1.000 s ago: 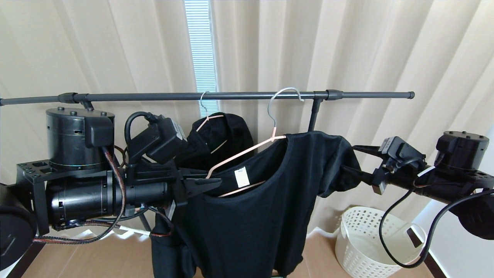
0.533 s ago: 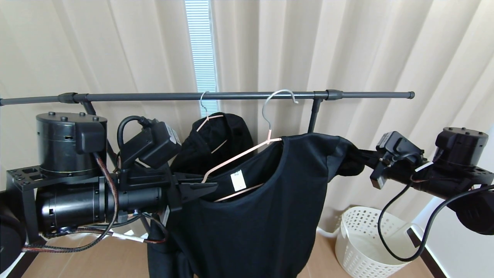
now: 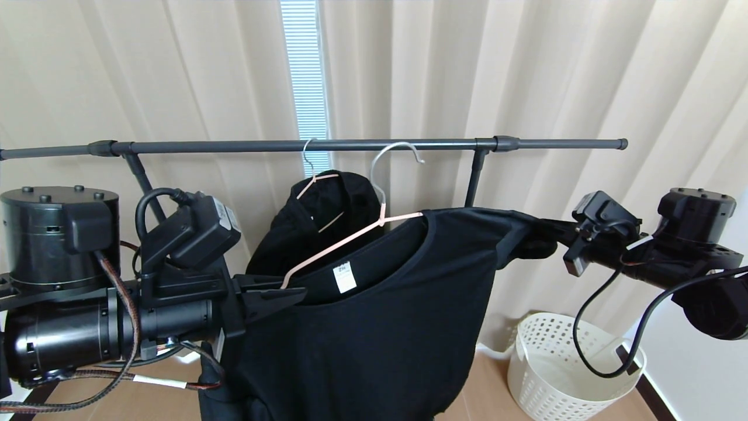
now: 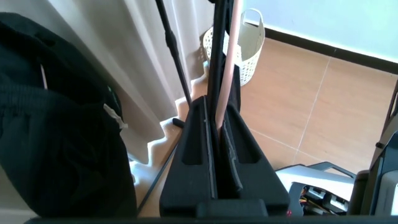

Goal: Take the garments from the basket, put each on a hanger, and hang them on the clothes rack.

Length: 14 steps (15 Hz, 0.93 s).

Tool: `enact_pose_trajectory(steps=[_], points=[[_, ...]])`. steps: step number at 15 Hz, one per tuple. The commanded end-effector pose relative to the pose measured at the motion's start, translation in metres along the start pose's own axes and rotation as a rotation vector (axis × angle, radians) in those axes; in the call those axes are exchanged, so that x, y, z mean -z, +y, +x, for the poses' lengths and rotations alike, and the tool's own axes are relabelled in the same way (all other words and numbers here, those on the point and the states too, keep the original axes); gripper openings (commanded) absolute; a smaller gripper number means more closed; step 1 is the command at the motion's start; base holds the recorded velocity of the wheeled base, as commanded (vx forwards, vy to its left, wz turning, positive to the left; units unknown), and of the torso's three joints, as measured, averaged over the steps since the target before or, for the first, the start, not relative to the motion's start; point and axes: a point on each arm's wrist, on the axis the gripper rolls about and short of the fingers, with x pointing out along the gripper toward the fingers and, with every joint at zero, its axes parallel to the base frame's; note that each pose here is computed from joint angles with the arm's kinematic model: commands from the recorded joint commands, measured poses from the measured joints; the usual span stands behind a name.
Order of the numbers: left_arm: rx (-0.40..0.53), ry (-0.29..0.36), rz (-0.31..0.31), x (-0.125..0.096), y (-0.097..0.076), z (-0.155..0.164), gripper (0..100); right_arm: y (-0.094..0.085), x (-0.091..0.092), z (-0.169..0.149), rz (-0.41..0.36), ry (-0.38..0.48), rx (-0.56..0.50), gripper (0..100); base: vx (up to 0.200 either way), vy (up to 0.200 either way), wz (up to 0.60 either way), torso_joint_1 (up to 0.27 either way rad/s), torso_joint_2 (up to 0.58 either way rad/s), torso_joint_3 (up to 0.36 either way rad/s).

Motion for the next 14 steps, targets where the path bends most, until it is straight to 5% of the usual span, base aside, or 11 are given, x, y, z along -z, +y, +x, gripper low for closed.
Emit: enact_pose_trajectory(steps=[1, 9, 10, 14], points=[[-0.015, -0.005, 0.0, 0.001, -0.001, -0.007, 0, -0.004, 0.004, 0.002, 0.017, 0.014, 0.017, 0, 0.0, 0.0, 0.0, 0.0, 0.0, 0.0], [-0.025, -0.007, -0.025, 0.001, 0.0, -0.009, 0, 0.005, 0.006, 0.0, 0.031, 0.04, 0.0, 0, 0.0, 0.0, 0.0, 0.0, 0.0, 0.0], [-0.026, -0.007, -0.031, 0.001, 0.0, -0.009, 0, 0.006, 0.007, -0.001, 0.029, 0.042, -0.002, 100, 0.0, 0.0, 0.0, 0.0, 0.0, 0.0], [-0.05, 0.009, -0.058, 0.004, 0.006, -0.006, 0, 0.017, -0.005, -0.011, -0.011, 0.008, -0.043, 100, 0.0, 0.0, 0.0, 0.0, 0.0, 0.0]])
